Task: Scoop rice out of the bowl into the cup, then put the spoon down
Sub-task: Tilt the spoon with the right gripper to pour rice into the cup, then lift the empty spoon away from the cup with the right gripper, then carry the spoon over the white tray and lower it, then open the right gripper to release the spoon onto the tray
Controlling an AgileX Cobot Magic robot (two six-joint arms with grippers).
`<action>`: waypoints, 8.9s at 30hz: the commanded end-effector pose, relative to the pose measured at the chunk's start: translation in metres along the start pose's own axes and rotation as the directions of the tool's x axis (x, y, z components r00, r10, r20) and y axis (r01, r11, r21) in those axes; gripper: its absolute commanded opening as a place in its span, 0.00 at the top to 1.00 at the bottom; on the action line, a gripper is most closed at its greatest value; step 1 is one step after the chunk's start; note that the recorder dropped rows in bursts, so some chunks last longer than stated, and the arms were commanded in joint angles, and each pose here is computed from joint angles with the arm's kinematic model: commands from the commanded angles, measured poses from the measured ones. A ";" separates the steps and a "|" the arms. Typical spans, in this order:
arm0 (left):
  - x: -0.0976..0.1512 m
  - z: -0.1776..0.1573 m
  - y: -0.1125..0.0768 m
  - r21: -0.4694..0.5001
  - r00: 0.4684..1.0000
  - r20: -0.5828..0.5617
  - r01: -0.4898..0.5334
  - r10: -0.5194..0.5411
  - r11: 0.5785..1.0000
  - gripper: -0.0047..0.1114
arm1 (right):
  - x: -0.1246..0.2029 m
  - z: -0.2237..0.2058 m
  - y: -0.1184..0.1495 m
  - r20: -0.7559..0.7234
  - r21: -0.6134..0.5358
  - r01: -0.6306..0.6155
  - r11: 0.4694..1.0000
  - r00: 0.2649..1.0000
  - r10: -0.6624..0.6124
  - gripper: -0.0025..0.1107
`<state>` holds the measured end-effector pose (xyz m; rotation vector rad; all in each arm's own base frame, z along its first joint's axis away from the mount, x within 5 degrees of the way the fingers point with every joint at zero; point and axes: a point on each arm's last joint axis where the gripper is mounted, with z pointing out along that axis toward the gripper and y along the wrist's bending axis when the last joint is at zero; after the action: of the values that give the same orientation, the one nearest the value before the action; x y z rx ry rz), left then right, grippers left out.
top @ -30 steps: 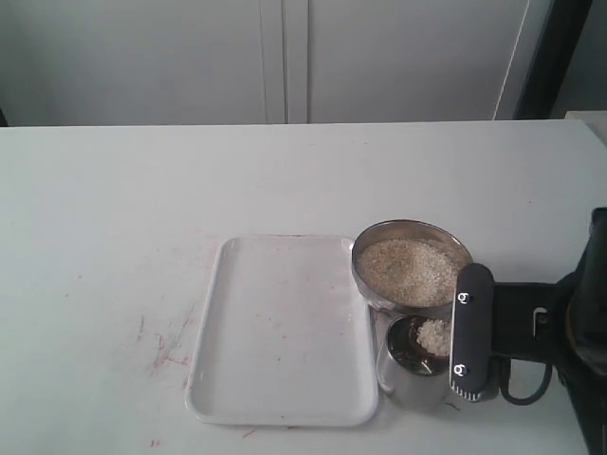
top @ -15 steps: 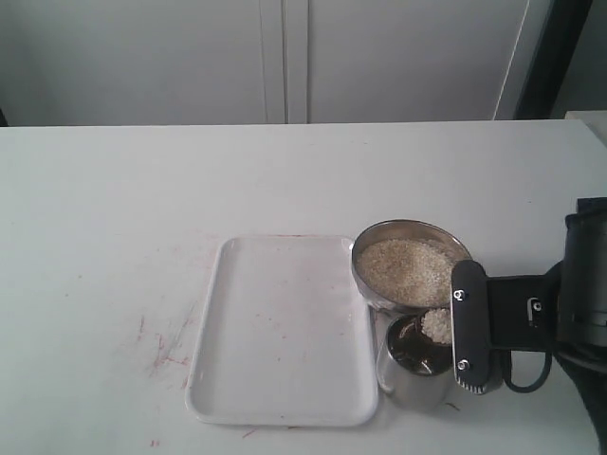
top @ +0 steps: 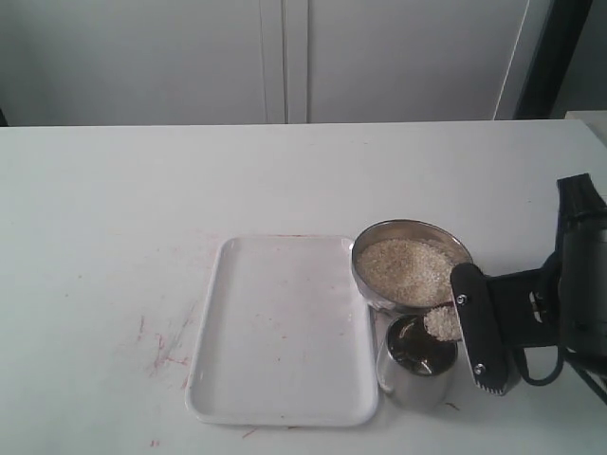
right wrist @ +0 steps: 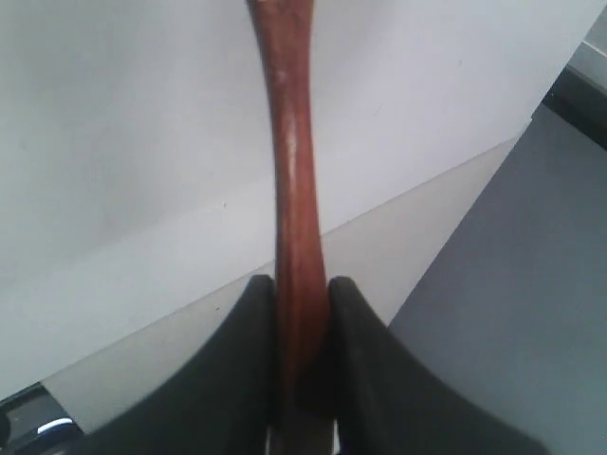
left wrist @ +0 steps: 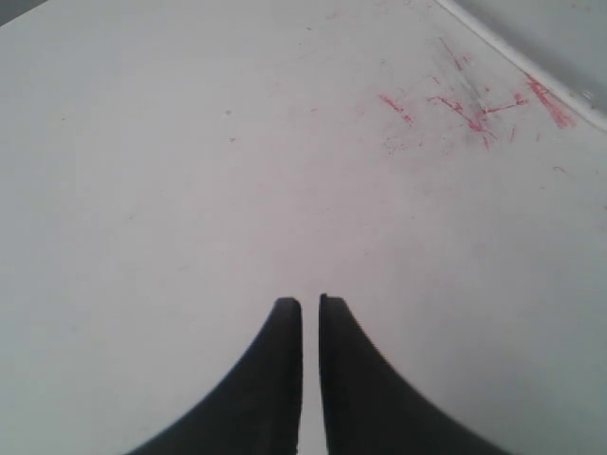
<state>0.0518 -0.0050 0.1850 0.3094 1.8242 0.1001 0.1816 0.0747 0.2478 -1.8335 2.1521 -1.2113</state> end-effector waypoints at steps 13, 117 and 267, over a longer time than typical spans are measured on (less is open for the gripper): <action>0.007 0.001 -0.002 0.022 0.998 -0.055 0.008 -0.007 1.000 0.84 | -0.005 -0.010 -0.010 -0.039 0.174 0.210 0.962 0.978 -0.207 0.98; 0.007 0.001 -0.002 0.022 0.998 -0.055 0.008 -0.007 1.000 0.84 | -0.012 -0.019 -0.011 -0.050 0.355 0.199 0.914 0.980 -0.194 0.98; 0.007 0.001 -0.002 0.022 0.998 -0.055 0.008 -0.007 1.000 0.84 | -0.078 -0.098 -0.094 -0.144 -0.679 -0.721 0.140 0.318 0.937 0.93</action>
<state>0.0518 -0.0050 0.1850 0.3094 1.8242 0.1001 0.2530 0.2070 0.3184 -0.3052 2.8514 0.1423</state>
